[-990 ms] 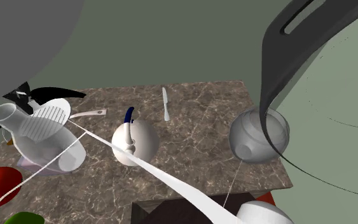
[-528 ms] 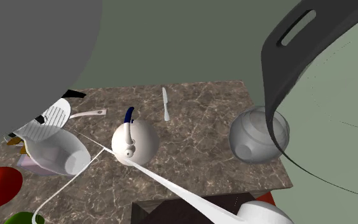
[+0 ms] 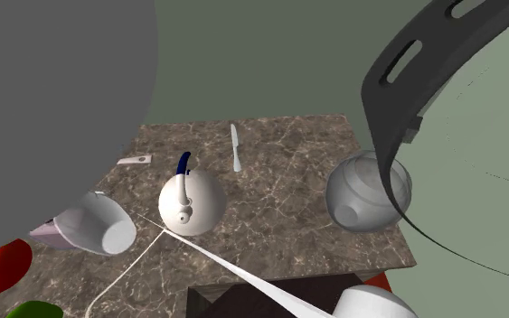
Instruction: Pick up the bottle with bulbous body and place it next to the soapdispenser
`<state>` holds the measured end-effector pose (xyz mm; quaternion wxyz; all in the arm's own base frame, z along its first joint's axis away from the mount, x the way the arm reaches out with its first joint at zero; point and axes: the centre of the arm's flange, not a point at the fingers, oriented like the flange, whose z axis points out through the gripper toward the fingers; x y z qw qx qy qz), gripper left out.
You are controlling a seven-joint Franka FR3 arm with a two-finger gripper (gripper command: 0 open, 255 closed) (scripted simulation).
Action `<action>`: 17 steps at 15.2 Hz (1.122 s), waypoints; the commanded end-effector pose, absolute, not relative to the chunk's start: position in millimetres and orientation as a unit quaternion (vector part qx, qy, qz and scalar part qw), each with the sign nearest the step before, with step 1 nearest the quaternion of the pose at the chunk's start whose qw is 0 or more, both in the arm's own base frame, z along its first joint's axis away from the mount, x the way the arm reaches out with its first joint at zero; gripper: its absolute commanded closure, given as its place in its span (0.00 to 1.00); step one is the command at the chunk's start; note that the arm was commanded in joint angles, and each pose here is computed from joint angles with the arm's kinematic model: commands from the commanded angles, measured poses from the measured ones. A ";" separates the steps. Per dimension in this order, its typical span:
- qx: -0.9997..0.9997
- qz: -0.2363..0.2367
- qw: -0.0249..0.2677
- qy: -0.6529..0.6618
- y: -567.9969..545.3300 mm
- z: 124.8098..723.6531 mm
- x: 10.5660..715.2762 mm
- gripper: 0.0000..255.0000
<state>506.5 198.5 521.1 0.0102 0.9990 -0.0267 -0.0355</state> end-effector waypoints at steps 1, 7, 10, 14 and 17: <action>0.999 -0.035 0.010 -0.027 198.8 510.8 506.5 1.00; 0.999 -0.035 0.010 -0.027 198.8 479.1 506.5 1.00; 0.999 -0.035 0.010 -0.027 198.8 463.3 506.5 1.00; 0.999 -0.035 0.010 -0.027 198.8 442.2 506.5 1.00; 0.999 -0.035 0.010 -0.027 198.8 439.5 506.5 1.00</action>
